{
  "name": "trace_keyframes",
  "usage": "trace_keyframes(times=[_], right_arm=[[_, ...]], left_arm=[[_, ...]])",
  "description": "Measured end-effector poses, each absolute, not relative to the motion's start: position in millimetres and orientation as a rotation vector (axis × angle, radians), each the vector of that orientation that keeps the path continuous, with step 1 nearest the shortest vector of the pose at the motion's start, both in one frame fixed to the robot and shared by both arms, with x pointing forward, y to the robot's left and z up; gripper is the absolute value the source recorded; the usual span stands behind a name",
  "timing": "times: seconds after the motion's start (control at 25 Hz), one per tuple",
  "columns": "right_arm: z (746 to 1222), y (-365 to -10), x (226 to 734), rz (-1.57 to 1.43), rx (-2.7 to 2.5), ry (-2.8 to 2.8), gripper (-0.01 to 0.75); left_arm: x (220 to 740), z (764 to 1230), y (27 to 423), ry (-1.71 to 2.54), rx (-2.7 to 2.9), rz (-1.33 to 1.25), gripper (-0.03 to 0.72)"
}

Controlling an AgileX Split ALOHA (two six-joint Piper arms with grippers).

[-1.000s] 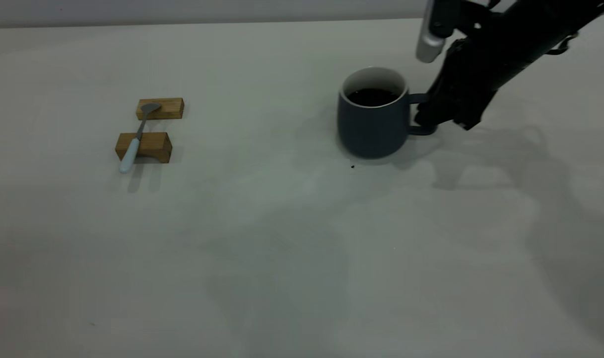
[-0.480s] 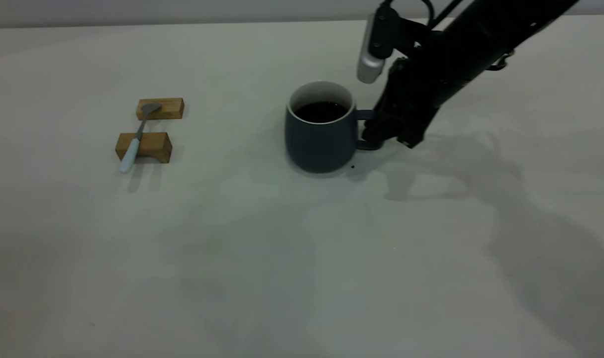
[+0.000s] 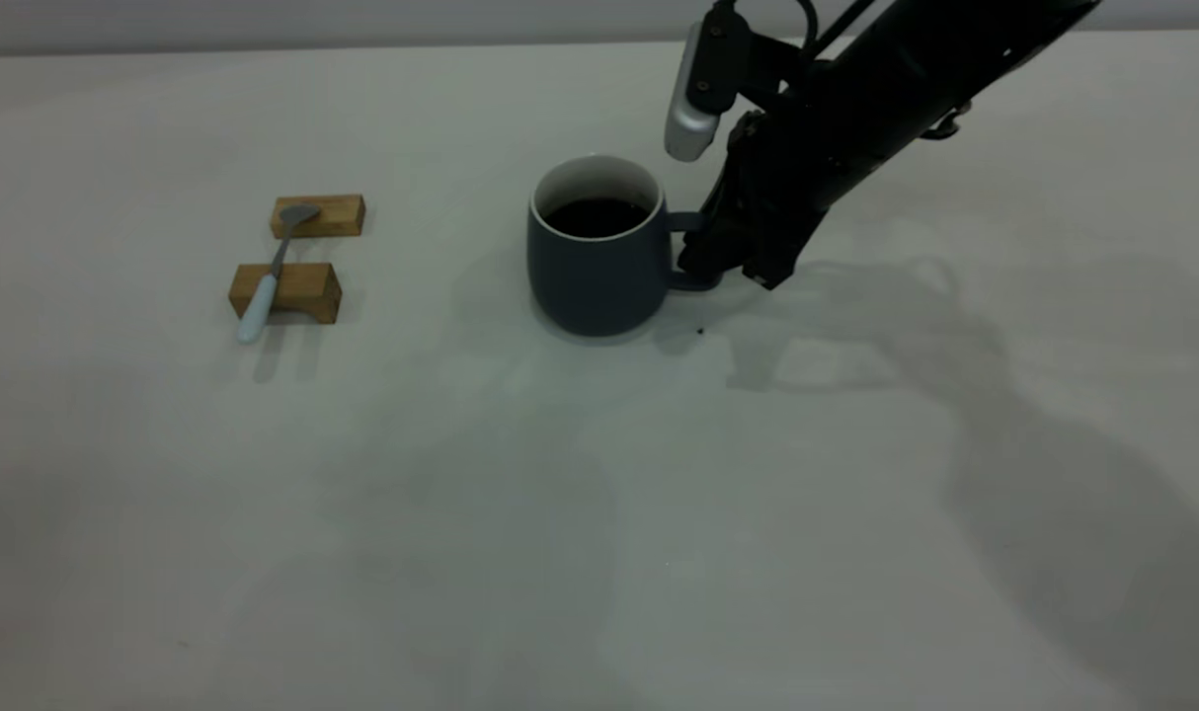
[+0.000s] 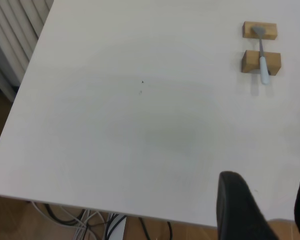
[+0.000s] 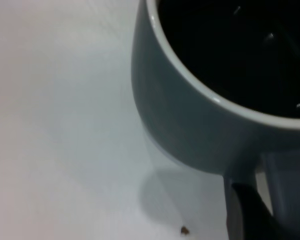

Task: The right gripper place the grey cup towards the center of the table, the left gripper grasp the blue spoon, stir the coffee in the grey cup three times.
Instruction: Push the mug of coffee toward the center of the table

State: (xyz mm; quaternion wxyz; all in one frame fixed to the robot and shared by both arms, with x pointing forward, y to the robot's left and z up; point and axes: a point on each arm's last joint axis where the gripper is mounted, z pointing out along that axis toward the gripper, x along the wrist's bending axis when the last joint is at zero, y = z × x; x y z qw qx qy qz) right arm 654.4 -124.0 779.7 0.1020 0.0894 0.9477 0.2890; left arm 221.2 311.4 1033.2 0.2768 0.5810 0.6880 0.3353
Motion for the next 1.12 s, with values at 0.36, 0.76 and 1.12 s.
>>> trace_keyframes(times=[0.36,0.76,1.12], right_arm=[[779,-124,655,0.866,0.276,2.798,0.174],[777,-124,655,0.868,0.299,2.796,0.451],[803,-146,650,0.829,0.386,2.764,0.519]], left_arm=[[221,1033,311,1.848,1.561,0.9,0.359],[221,1033,311,1.848,1.561,0.9,0.359],[221,1033,311,1.848,1.561,0.9,0.359]])
